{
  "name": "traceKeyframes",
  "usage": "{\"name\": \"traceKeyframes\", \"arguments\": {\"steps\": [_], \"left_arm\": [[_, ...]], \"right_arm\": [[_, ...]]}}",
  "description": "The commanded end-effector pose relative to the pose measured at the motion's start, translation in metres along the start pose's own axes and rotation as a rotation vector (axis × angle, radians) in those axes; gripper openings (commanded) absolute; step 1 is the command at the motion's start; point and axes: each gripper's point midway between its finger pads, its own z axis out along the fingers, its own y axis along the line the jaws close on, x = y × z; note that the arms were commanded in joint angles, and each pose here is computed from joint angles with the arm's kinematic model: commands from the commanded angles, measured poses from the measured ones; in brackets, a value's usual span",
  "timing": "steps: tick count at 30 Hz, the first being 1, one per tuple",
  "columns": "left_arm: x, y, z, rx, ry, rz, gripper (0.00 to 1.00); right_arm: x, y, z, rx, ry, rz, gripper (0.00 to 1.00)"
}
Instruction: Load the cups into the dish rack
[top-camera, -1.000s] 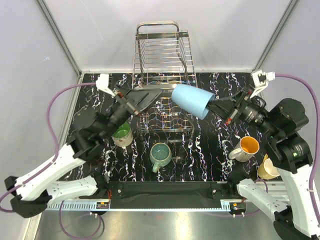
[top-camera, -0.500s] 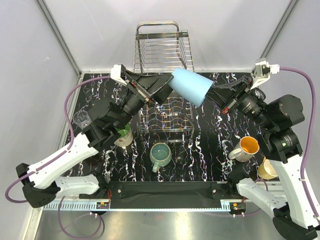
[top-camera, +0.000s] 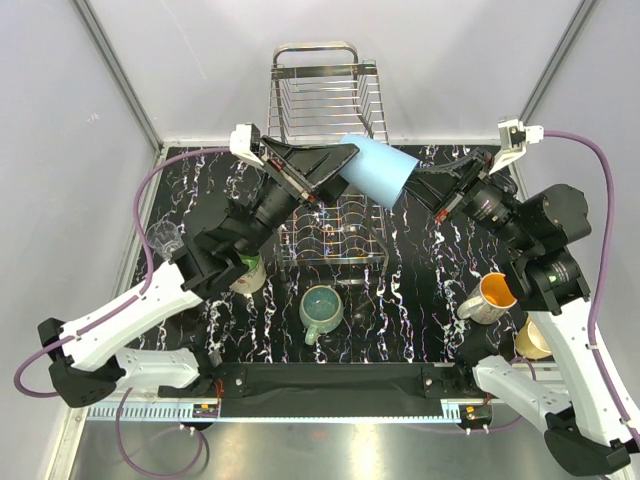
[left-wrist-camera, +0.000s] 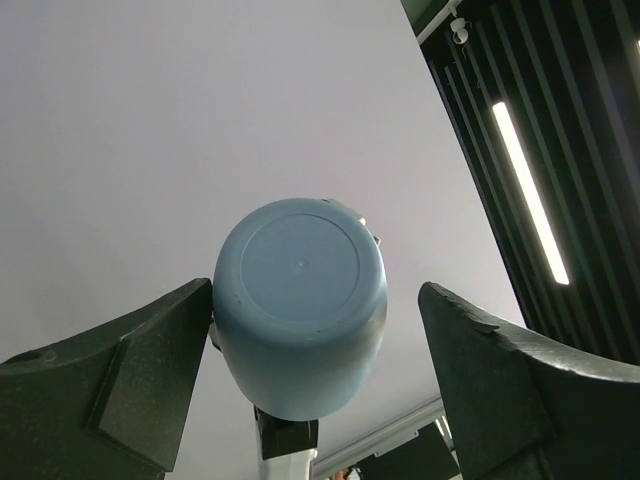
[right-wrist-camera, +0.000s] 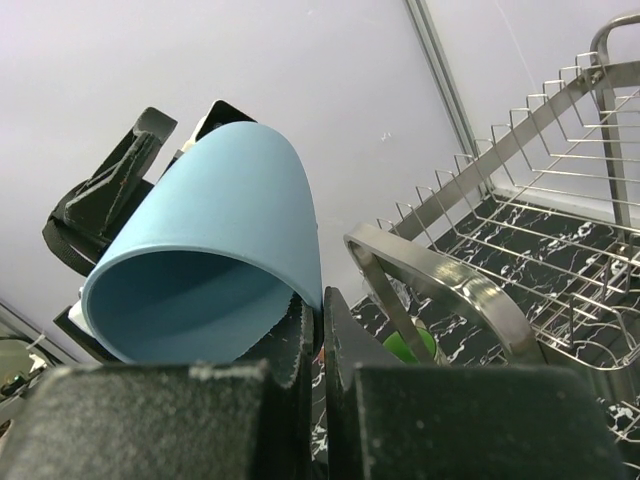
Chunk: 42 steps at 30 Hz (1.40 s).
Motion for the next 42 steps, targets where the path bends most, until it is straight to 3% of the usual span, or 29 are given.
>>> {"name": "traceKeyframes", "arguments": {"steps": [1, 10, 13, 14, 17, 18, 19, 20, 21, 24, 25, 27, 28, 29, 31, 32, 39, 40, 42], "left_arm": [[-0.012, -0.035, 0.006, 0.078, -0.055, 0.015, 0.88], [-0.010, -0.025, 0.018, 0.024, -0.089, 0.088, 0.84], [-0.010, -0.025, 0.020, 0.033, -0.091, 0.097, 0.69], [-0.010, -0.027, 0.020, 0.039, -0.094, 0.109, 0.55], [-0.010, -0.028, 0.021, 0.034, -0.091, 0.144, 0.36], [-0.011, -0.028, 0.021, 0.033, -0.092, 0.154, 0.29], [-0.013, -0.033, 0.021, 0.040, -0.095, 0.186, 0.21], [-0.014, -0.031, 0.021, 0.021, -0.093, 0.216, 0.04], [-0.014, -0.029, 0.022, 0.001, -0.091, 0.252, 0.00], [-0.025, -0.030, 0.024, -0.069, -0.098, 0.412, 0.00], [-0.035, -0.041, 0.030, -0.058, -0.111, 0.500, 0.00], [-0.041, -0.022, 0.034, -0.169, -0.054, 0.602, 0.00], [-0.065, -0.043, 0.034, -0.168, -0.094, 0.656, 0.00], [-0.063, -0.011, 0.041, -0.259, -0.021, 0.701, 0.00], [-0.090, -0.018, 0.044, -0.287, -0.047, 0.799, 0.00], [-0.092, 0.002, 0.051, -0.334, -0.010, 0.852, 0.00], [-0.153, 0.018, 0.066, -0.438, -0.097, 1.220, 0.00], [-0.157, 0.037, 0.067, -0.474, -0.084, 1.291, 0.00], [-0.165, 0.035, 0.082, -0.416, -0.145, 1.358, 0.00]], "right_arm": [[-0.016, 0.011, -0.002, -0.036, -0.078, -0.057, 0.00], [-0.015, 0.006, -0.001, -0.020, -0.082, -0.048, 0.00], [-0.015, 0.007, -0.001, -0.021, -0.079, -0.054, 0.00], [-0.014, 0.006, -0.001, -0.019, -0.077, -0.051, 0.00], [-0.013, 0.006, -0.002, -0.016, -0.073, -0.046, 0.00], [-0.013, 0.004, -0.001, -0.008, -0.071, -0.044, 0.04], [-0.013, 0.001, -0.002, 0.017, -0.069, -0.037, 0.14], [-0.008, -0.005, -0.003, 0.050, -0.044, -0.023, 0.45], [-0.005, -0.010, -0.003, 0.077, -0.032, -0.015, 0.58], [0.000, -0.033, -0.012, 0.234, -0.005, 0.014, 0.88], [-0.009, -0.039, -0.018, 0.299, -0.031, 0.004, 0.92], [0.003, -0.055, -0.033, 0.419, 0.019, 0.027, 0.95], [0.002, -0.058, -0.039, 0.458, 0.022, 0.014, 0.96], [0.006, -0.067, -0.053, 0.533, 0.028, 0.015, 0.96], [0.006, -0.076, -0.067, 0.614, 0.017, -0.001, 0.96], [0.011, -0.079, -0.075, 0.638, 0.034, -0.004, 0.96], [0.033, -0.082, -0.101, 0.687, 0.094, -0.022, 0.96], [0.040, -0.087, -0.103, 0.699, 0.112, -0.019, 0.96], [0.047, -0.089, -0.109, 0.711, 0.131, -0.015, 0.96]]}}
